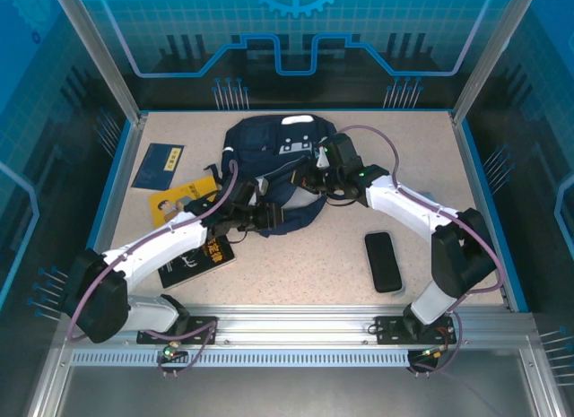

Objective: Pack books, pencil case, and school supplies into a backpack

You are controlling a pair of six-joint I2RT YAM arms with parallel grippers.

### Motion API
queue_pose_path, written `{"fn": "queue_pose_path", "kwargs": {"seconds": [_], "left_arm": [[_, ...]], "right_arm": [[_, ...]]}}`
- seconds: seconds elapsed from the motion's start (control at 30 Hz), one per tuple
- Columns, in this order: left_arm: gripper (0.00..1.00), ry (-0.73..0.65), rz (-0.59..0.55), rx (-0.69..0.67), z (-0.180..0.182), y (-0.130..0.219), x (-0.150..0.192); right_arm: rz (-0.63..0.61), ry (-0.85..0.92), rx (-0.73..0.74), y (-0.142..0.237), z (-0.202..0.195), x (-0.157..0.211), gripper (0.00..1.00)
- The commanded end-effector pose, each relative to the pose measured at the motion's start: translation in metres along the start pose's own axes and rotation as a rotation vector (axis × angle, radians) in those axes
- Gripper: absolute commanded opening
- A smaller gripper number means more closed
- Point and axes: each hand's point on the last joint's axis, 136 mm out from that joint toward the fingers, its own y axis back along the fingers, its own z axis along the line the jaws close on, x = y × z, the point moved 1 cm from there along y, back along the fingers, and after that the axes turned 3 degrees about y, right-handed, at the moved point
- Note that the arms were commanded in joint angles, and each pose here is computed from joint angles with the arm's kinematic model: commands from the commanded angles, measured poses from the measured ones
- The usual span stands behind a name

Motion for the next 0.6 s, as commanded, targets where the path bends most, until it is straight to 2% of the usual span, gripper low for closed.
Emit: {"fn": "queue_pose_path", "kwargs": {"seconds": [0.0,0.3,0.57], "left_arm": [[0.38,0.001,-0.025,-0.005,-0.001,-0.008,-0.007],[0.25,-0.022,-0.003,0.012,-0.004,-0.018,-0.007],[0.03,-0.071,-0.049,-0.033,0.004,-0.014,-0.011]], "right_arm": [[-0.022,0.065,-0.085,0.005,0.033,-0.008,0.08],[-0.013,0.058,-0.081,0.003,0.032,-0.004,0.07],[-0.034,0.065,-0.015,0.01,0.019,-0.004,0.06]]}}
